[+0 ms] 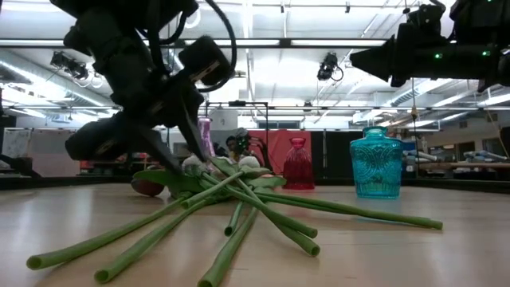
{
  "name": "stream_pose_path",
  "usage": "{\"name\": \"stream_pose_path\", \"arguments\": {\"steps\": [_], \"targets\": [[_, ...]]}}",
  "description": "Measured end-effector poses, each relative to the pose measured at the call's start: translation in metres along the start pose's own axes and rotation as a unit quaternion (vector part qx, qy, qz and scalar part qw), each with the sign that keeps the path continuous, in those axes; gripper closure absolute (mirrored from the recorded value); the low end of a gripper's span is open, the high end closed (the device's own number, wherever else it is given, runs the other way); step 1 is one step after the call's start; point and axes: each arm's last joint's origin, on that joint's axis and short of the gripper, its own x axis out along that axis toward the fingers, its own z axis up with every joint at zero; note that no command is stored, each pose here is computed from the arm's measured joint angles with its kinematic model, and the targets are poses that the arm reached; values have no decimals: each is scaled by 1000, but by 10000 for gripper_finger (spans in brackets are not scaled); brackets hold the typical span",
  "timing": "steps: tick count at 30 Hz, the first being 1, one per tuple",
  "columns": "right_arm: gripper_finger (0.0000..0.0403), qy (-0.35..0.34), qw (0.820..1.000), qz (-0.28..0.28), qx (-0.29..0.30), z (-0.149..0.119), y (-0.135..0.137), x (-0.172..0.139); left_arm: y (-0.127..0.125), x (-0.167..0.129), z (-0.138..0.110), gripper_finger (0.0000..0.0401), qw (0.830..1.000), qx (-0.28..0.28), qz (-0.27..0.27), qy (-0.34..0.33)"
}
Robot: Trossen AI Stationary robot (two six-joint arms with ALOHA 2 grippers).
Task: Sort flowers into vase by color
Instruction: Put the white tulip into the pink vase
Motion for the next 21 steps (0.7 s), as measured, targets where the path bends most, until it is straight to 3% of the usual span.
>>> {"name": "stream_pose_path", "arguments": {"steps": [6, 14, 21], "targets": [[216, 3, 1000, 1, 3, -1, 0, 0, 1, 0, 4, 230, 1000, -3, 3, -26], [216, 4, 1000, 1, 3, -1, 0, 0, -2, 3, 4, 252, 999, -9, -12, -34], [216, 3, 1000, -1, 3, -1, 0, 0, 0, 24, 3, 279, 999, -14, -26, -26]]}}
